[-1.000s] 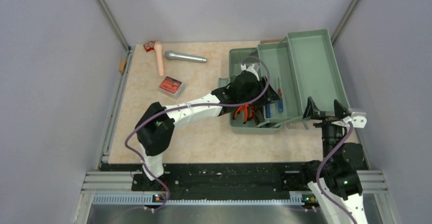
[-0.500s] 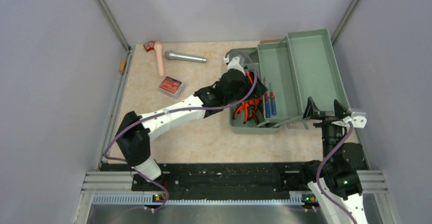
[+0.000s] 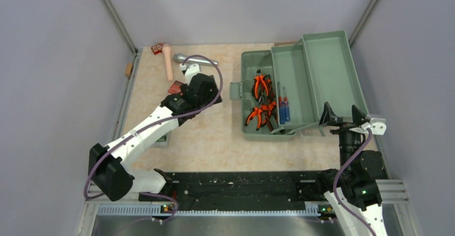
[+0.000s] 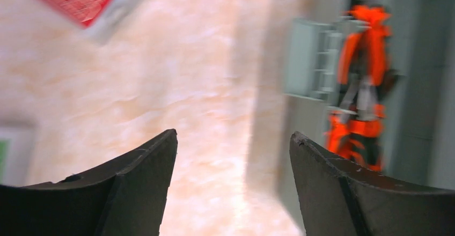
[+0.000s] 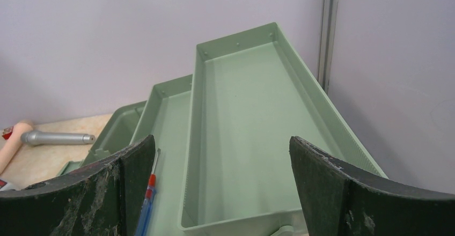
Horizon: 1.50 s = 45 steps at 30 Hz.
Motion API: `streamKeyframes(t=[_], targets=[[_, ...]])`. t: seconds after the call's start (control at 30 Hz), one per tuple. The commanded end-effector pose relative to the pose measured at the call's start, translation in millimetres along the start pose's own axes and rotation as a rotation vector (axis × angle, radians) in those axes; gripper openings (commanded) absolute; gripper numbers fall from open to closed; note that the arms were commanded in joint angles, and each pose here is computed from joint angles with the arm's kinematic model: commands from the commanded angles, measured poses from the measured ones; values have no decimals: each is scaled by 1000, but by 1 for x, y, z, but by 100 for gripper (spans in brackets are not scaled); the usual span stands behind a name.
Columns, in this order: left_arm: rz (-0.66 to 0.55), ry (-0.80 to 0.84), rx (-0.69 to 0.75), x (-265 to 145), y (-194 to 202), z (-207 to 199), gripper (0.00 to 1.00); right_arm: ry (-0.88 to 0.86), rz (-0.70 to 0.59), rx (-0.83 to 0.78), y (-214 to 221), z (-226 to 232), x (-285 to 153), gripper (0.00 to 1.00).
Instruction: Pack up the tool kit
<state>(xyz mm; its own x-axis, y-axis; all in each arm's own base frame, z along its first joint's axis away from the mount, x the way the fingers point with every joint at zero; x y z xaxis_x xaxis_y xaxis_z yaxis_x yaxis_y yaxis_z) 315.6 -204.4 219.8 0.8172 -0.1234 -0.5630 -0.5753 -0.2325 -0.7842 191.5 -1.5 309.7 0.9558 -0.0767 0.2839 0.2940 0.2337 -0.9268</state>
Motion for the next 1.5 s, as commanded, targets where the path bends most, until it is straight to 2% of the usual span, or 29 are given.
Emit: streamKeyframes(t=[0.0, 0.13, 0.23, 0.4, 0.57, 0.73, 0.93, 1.1, 1.3, 1.47], targets=[[57, -236, 32, -12, 15, 84, 83, -16, -44, 15, -12, 3, -1, 94], [106, -373, -34, -17, 27, 146, 90, -19, -45, 15, -12, 4, -1, 94], [123, -482, -75, -20, 37, 190, 98, -19, -45, 16, -12, 4, -1, 94], [173, -594, -187, -17, 51, 251, 99, -19, -44, 16, -11, 4, -1, 94], [216, -608, -310, -7, 66, 286, 99, -18, -44, 16, -11, 4, -1, 94], [295, -507, -387, 12, 79, 280, 99, -17, -45, 16, -12, 4, -1, 94], [411, -311, -421, 21, 91, 247, 99, -15, -44, 16, -11, 3, -1, 94], [422, -235, -363, 14, 96, 221, 99, -17, -46, 17, -12, 4, -1, 94], [448, -289, -163, 6, 102, 198, 99, -20, -45, 17, -11, 4, -1, 94], [440, -379, -135, 11, 103, 206, 99, -20, -45, 17, -11, 4, -1, 94]])
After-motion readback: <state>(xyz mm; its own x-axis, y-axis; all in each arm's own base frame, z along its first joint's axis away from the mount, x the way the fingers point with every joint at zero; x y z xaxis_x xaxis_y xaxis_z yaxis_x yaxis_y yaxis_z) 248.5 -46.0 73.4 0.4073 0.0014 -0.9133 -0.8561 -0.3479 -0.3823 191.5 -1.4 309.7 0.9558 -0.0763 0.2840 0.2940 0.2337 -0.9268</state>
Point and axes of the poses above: each gripper's point midway between its finger pads, its own x axis out along the fingers, its own z axis along the line the jaws close on, y = z × x, the point moved 1 cm from there along -x, back along the fingers, and after that the axes turned 6 degrees about x, right-handed, at the moved point
